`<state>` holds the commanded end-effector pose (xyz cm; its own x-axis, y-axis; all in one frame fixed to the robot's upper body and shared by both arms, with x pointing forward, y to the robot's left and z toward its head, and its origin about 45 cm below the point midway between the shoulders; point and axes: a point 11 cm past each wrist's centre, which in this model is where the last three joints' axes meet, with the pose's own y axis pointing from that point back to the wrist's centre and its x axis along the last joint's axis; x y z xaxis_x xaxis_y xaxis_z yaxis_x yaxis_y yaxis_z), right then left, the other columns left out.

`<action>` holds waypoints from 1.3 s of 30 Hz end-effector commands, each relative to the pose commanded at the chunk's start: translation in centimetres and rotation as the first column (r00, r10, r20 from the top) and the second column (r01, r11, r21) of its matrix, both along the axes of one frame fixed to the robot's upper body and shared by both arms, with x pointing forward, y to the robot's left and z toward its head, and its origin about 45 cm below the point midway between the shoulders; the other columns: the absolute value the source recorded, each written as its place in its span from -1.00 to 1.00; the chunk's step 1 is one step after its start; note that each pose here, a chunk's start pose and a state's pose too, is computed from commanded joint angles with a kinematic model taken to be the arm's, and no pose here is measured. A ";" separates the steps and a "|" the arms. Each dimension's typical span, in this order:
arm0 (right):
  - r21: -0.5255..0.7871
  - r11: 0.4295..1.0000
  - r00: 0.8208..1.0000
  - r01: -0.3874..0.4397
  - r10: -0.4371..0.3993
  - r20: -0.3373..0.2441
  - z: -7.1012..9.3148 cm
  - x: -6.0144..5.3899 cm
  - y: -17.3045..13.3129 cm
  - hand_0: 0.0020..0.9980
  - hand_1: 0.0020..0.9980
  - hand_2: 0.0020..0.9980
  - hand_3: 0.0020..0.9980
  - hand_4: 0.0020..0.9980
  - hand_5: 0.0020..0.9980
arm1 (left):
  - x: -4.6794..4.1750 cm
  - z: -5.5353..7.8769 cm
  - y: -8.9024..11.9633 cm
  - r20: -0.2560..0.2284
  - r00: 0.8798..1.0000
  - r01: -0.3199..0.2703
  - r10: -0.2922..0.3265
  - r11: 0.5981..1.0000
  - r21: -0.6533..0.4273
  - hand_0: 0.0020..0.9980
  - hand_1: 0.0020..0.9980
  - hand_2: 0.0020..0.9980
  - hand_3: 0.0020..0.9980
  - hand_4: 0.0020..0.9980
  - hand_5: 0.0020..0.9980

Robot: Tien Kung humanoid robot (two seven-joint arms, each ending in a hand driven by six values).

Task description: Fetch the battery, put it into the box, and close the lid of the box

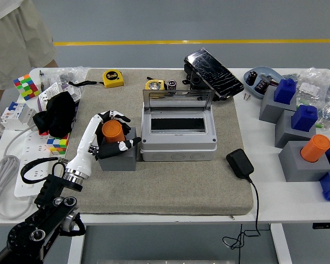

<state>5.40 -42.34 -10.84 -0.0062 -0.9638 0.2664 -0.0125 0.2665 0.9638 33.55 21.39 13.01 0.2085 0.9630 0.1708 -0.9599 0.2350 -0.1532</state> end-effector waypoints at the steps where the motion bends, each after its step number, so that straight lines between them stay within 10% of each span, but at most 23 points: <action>1: 0.000 1.000 1.000 0.000 0.000 0.000 0.0 0.0 0.0 0.28 0.30 0.32 0.15 0.94 0.16 | 0.02 0.0 0.0 0.004 1.000 -0.003 0.004 1.000 -0.002 -0.76 -0.66 -0.53 -0.47 1.00 -1.00; 15: 0.001 1.000 1.000 0.001 -0.001 0.001 0.0 0.0 0.1 0.28 0.30 0.32 0.15 0.94 0.16 | 0.14 0.9 -0.1 0.037 0.999 -0.008 0.008 1.000 0.000 -0.94 -1.00 -0.86 -0.77 1.00 -1.00; 25: 0.001 1.000 1.000 0.002 -0.002 -0.002 -0.1 -0.2 0.1 0.28 0.30 0.32 0.15 0.94 0.16 | 1.19 5.3 -3.1 0.088 0.988 0.113 -0.127 0.983 0.148 -0.96 -1.00 -0.87 -0.80 1.00 -1.00; 39: 0.000 1.000 1.000 0.003 -0.003 0.001 0.0 0.0 0.0 0.28 0.30 0.32 0.15 0.94 0.16 | 4.27 9.6 -14.3 0.061 0.922 0.278 -0.382 0.764 0.581 -0.98 -1.00 -0.84 -0.77 1.00 -0.83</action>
